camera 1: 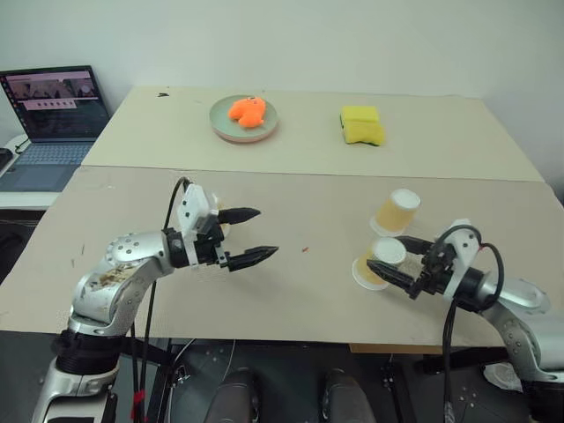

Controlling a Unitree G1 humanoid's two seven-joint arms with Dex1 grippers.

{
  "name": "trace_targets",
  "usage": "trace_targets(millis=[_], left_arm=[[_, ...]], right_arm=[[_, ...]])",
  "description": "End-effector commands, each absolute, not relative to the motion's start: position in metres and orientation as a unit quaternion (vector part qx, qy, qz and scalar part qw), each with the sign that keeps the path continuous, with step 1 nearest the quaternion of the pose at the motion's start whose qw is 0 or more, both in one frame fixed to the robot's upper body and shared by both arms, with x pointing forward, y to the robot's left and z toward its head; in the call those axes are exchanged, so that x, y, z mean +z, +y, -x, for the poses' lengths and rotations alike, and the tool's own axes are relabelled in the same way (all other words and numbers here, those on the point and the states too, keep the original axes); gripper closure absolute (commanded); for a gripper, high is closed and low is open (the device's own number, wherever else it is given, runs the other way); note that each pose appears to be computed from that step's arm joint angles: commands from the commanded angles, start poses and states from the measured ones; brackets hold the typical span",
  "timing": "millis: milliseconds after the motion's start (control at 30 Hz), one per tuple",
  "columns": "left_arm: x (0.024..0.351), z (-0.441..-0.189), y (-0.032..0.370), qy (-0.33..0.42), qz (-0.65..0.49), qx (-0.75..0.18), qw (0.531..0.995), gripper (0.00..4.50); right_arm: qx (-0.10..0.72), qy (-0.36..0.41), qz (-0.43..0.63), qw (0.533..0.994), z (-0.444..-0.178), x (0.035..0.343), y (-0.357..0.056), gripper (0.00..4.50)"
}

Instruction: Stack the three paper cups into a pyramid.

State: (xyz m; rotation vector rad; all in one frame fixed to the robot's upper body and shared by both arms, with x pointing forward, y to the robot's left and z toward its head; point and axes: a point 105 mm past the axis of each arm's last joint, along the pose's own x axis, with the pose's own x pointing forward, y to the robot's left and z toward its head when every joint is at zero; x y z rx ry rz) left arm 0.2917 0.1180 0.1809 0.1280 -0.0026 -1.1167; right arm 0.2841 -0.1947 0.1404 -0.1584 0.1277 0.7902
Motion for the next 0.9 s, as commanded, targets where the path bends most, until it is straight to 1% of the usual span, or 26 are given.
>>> trace_targets(millis=[33, 67, 133, 200, 267, 333, 433, 533, 633, 733, 900], left_arm=[[0.189, -0.291, 0.135, -0.011, -0.045, -0.493, 0.869, 0.00], [0.189, -0.291, 0.140, -0.008, -0.037, -0.484, 0.874, 0.00], [0.190, -0.291, 0.150, -0.004, -0.017, -0.464, 0.886, 0.00], [0.190, -0.292, 0.160, 0.000, -0.002, -0.441, 0.897, 0.00], [0.190, -0.291, 0.175, 0.006, 0.014, -0.414, 0.910, 0.00], [0.189, -0.288, 0.182, 0.010, 0.019, -0.404, 0.914, 0.00], [0.185, -0.282, 0.186, 0.022, 0.012, -0.404, 0.914, 0.00], [0.184, -0.281, 0.185, 0.021, 0.008, -0.401, 0.916, 0.00], [0.188, -0.280, 0.181, 0.009, 0.000, -0.393, 0.919, 0.00], [0.195, -0.273, 0.177, -0.005, 0.012, -0.391, 0.920, 0.00], [0.194, -0.265, 0.174, -0.008, 0.014, -0.383, 0.923, 0.00]], right_arm=[[0.389, 0.038, 0.086, 0.916, -0.286, 0.149, -0.196, 1.06], [0.391, 0.037, 0.086, 0.916, -0.287, 0.149, -0.196, 1.43], [0.391, 0.036, 0.083, 0.916, -0.290, 0.150, -0.196, 1.85], [0.392, 0.030, 0.083, 0.916, -0.295, 0.153, -0.193, 1.85], [0.407, 0.012, 0.091, 0.909, -0.304, 0.162, -0.179, 1.85], [0.436, -0.006, 0.077, 0.897, -0.310, 0.172, -0.161, 1.85], [0.503, -0.029, 0.062, 0.862, -0.319, 0.184, -0.118, 1.85], [0.555, -0.040, 0.058, 0.829, -0.326, 0.191, -0.085, 1.85], [0.588, -0.041, 0.057, 0.806, -0.334, 0.192, -0.064, 1.85], [0.614, -0.036, 0.068, 0.785, -0.345, 0.188, -0.045, 1.85], [0.629, -0.029, 0.094, 0.772, -0.363, 0.179, -0.031, 1.85]])
